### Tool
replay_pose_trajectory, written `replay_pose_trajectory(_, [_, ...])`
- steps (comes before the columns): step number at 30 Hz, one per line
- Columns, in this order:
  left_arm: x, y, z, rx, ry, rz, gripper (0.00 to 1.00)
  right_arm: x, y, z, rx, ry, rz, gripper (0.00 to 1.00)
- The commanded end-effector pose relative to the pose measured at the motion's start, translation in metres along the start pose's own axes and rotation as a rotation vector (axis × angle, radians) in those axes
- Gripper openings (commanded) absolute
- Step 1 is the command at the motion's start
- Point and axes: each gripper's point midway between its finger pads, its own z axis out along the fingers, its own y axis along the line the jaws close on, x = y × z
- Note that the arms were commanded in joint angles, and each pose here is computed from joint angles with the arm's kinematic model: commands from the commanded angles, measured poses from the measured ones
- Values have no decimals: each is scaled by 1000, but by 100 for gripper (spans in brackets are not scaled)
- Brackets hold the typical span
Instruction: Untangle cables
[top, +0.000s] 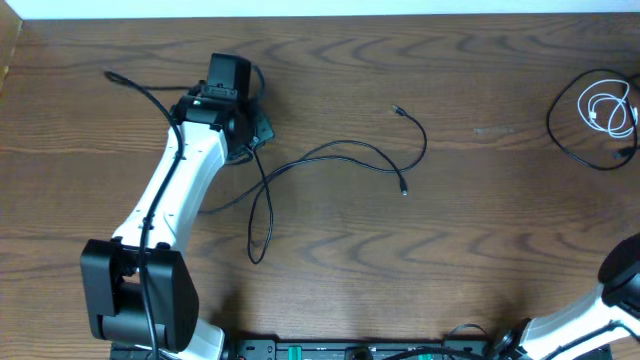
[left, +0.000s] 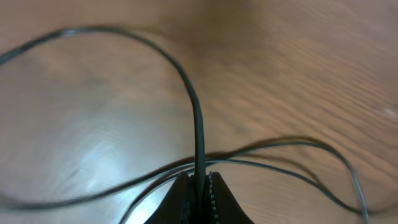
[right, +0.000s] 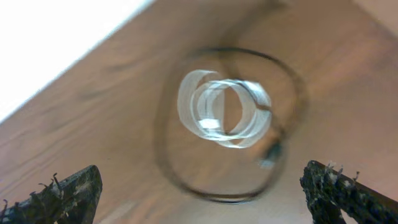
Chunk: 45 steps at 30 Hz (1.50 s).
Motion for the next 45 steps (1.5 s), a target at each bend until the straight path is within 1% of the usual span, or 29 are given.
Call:
replay_pose_trajectory(1, [10, -48, -7, 201, 19, 275, 7, -6, 73, -39, -262, -45, -160, 99])
replay_pose_trajectory(3, [7, -71, -17, 265, -15, 335, 8, 0, 91, -42, -301, -32, -183, 99])
replay_pose_trajectory(6, [11, -102, -28, 324, -64, 400, 7, 12, 113, -39, -326, 2, -212, 99])
replay_pose_trajectory(9, [30, -127, -31, 360, -59, 465, 7, 21, 130, -36, -343, 25, -240, 99])
replay_pose_trajectory(15, [67, -157, -32, 400, -13, 553, 8, 29, 145, -35, -365, 40, -262, 99])
replay_pose_trajectory(16, [73, -161, -32, 406, -7, 566, 11, 30, 146, -34, -366, 45, -263, 99])
replay_pose_trajectory(18, [84, -171, -33, 421, 1, 594, 24, 33, 148, -34, -368, 55, -265, 99])
replay_pose_trajectory(20, [90, -177, -33, 420, -5, 615, 45, 36, 150, -33, -370, 64, -266, 99])
replay_pose_trajectory(21, [89, -177, -32, 399, -19, 621, 61, 37, 150, -32, -371, 69, -267, 99])
replay_pose_trajectory(23, [81, -172, -30, 340, -64, 621, 72, 40, 152, -32, -374, 78, -269, 99])
replay_pose_trajectory(26, [66, -168, -37, 307, -114, 606, 79, 47, 159, -29, -384, 94, -279, 99])
replay_pose_trajectory(30, [35, -161, -63, 319, -190, 552, 81, 64, 181, -24, -416, 133, -338, 99])
replay_pose_trajectory(33, [9, -144, -85, 319, -245, 446, 82, 88, 206, -19, -456, 173, -425, 99])
replay_pose_trajectory(36, [-15, -111, -105, 292, -279, 300, 82, 121, 235, -13, -507, 232, -544, 99])
replay_pose_trajectory(39, [-32, -68, -116, 235, -285, 172, 82, 158, 263, -7, -559, 298, -673, 99])
replay_pose_trajectory(45, [-42, -6, -119, 126, -252, 45, 82, 238, 310, 11, -598, 414, -915, 99])
